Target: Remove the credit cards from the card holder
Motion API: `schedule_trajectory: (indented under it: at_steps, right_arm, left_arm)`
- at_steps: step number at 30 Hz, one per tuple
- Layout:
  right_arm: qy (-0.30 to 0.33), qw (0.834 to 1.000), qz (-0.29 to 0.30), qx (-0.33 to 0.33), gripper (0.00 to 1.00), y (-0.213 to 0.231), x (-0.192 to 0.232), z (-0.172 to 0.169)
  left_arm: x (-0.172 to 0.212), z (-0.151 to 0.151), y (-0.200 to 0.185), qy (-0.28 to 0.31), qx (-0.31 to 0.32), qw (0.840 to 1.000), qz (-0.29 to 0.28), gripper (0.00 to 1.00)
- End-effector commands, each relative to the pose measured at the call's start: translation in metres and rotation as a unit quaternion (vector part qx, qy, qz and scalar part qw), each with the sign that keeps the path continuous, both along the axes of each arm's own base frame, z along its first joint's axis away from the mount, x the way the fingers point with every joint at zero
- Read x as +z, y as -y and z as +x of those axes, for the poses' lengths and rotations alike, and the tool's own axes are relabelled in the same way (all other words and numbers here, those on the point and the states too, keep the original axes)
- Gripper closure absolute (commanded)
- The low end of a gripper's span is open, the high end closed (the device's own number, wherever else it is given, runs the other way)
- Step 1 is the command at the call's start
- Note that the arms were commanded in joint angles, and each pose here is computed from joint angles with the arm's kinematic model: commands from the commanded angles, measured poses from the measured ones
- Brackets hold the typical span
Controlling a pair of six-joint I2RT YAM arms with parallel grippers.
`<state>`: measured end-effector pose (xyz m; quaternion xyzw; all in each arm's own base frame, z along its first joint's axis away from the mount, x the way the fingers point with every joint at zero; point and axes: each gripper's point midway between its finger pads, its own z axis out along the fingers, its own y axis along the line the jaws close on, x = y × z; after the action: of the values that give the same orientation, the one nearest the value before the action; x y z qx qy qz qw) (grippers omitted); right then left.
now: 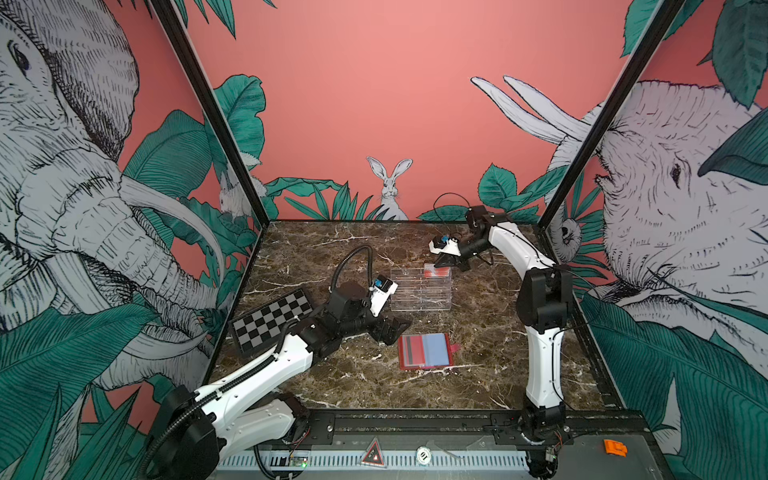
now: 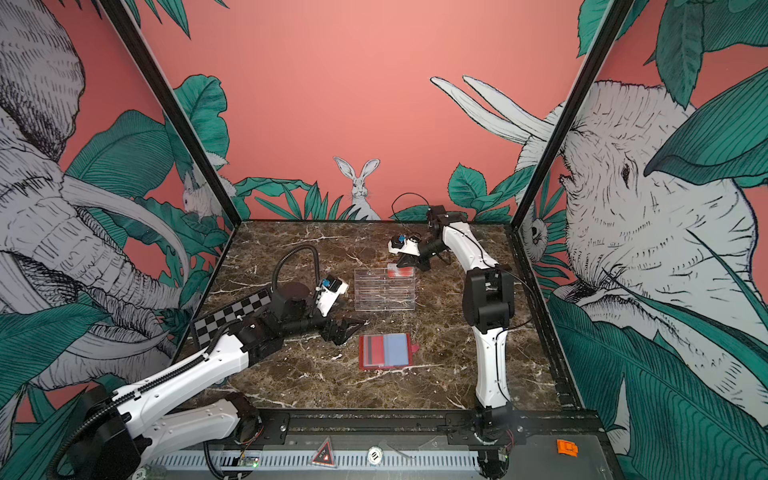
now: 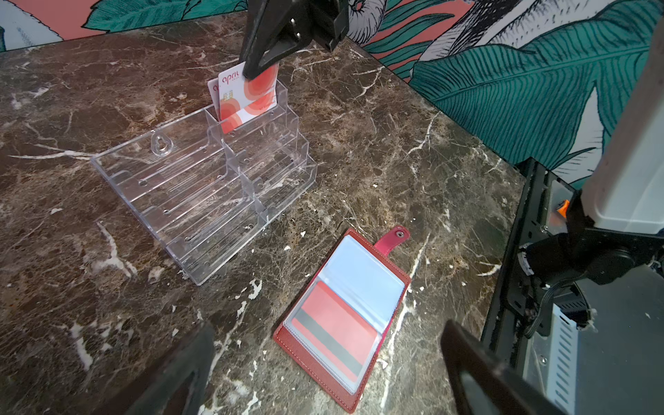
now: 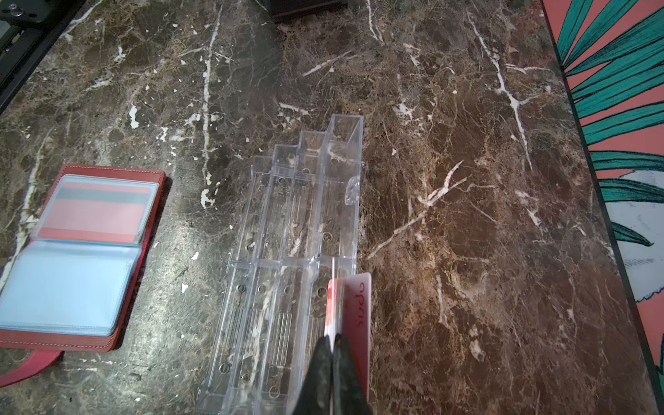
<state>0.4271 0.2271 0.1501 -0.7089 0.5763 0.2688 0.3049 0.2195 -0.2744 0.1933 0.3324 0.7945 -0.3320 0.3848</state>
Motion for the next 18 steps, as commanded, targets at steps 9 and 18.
schedule_trajectory:
  at_steps: [9,18]
  right_arm:
    - [-0.038,0.999,-0.001,-0.011,1.0,0.0,-0.012,-0.006]
    - [-0.047,0.999,-0.005,-0.026,1.0,0.002,-0.015,-0.003]
  left_arm:
    - [0.01,0.002,0.003,0.007,-0.006,1.0,-0.008,0.01]
    - [0.007,0.002,0.003,0.003,-0.005,1.0,-0.006,0.01]
